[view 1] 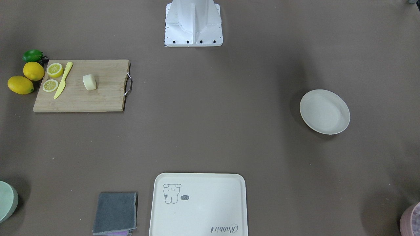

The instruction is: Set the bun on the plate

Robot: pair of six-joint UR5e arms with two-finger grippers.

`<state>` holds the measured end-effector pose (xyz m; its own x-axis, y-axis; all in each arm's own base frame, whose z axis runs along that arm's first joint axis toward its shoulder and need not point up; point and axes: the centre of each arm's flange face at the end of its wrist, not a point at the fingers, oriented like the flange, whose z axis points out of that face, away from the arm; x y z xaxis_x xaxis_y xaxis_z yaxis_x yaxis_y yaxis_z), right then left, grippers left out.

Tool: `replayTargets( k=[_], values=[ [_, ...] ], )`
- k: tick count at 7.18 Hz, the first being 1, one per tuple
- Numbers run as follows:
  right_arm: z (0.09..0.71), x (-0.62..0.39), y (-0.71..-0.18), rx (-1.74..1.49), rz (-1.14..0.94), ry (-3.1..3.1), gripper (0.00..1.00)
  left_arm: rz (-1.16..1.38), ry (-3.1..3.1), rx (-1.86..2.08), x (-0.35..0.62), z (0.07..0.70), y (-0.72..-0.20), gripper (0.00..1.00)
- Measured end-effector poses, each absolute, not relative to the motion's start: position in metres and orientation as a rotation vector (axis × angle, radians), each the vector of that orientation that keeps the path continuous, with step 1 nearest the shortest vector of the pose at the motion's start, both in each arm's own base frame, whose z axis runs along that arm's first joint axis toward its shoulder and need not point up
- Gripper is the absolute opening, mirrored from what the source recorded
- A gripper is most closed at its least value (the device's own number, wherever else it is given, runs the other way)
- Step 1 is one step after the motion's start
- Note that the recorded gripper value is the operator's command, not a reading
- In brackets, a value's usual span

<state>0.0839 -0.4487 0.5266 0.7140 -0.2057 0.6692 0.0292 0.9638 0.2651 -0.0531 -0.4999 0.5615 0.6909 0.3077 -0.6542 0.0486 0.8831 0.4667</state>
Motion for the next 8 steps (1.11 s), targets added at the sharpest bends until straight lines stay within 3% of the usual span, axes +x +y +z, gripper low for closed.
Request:
replayTargets(
  k=[3,8],
  values=[
    [0.521,0.047,-0.456,0.182,-0.093,-0.788,1.0,0.16,0.84,0.428,-0.027,0.565,-0.502,0.98],
    [0.507,-0.075,-0.444,0.139,0.084,-0.855,1.0,0.1,0.929,0.196,0.094,0.577,-0.494,0.98]
  ],
)
